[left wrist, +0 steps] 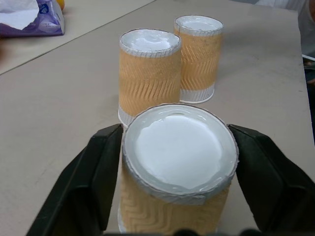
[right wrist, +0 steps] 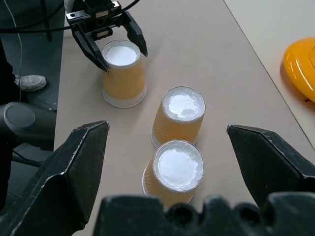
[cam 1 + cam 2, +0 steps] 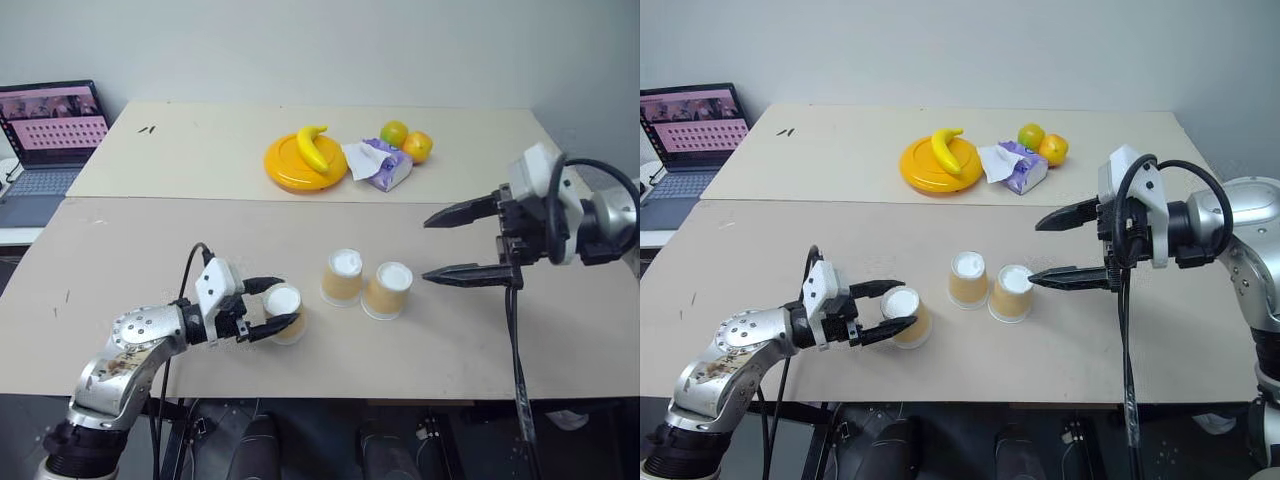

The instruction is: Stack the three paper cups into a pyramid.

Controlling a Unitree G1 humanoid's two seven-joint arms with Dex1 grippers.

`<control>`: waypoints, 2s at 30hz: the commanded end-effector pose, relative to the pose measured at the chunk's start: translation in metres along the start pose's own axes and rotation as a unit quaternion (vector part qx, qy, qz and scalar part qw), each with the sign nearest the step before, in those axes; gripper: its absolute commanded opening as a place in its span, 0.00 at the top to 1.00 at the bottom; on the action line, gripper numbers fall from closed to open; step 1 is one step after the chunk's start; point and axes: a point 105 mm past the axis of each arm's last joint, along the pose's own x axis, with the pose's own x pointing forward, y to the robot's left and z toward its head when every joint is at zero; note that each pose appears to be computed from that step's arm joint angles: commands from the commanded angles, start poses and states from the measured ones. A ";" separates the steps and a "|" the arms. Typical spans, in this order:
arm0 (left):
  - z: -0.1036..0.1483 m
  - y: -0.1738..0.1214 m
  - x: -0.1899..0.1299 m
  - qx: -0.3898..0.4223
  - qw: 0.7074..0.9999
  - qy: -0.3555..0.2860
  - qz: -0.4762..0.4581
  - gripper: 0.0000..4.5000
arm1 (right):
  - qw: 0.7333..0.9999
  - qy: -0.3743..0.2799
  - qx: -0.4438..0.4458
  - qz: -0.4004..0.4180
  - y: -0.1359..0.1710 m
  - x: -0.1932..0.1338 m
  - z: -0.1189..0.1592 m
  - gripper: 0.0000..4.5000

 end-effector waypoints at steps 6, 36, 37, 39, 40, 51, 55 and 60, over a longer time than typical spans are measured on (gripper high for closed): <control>0.021 0.018 0.002 0.039 0.999 -0.024 0.024 0.19 | 1.000 -0.005 -0.019 -0.015 0.000 -0.007 0.008 0.00; 0.043 -0.003 0.004 0.021 0.998 -0.023 -0.052 0.01 | 0.999 -0.008 -0.019 -0.027 -0.002 -0.004 0.005 0.00; 0.040 -0.004 0.004 0.020 0.998 -0.019 -0.054 0.01 | 0.999 -0.007 -0.019 -0.027 -0.002 -0.004 0.005 0.00; 0.038 -0.004 0.003 0.017 0.998 -0.018 -0.051 0.01 | 0.999 -0.007 -0.019 -0.028 -0.003 -0.005 0.005 0.00; 0.037 -0.004 0.004 0.020 0.998 -0.016 -0.052 0.01 | 0.999 -0.007 -0.018 -0.029 -0.003 -0.005 0.005 0.00; 0.021 -0.009 0.011 0.046 0.997 0.004 -0.062 0.01 | 0.999 -0.004 -0.019 -0.032 -0.003 -0.006 0.007 0.00; 0.018 -0.008 0.014 0.047 0.997 0.005 -0.058 0.01 | 0.999 -0.003 -0.018 -0.033 -0.003 -0.007 0.007 0.00; 0.012 -0.009 0.015 0.042 0.997 0.013 -0.060 0.35 | 0.999 -0.001 -0.019 -0.035 -0.003 -0.008 0.007 0.00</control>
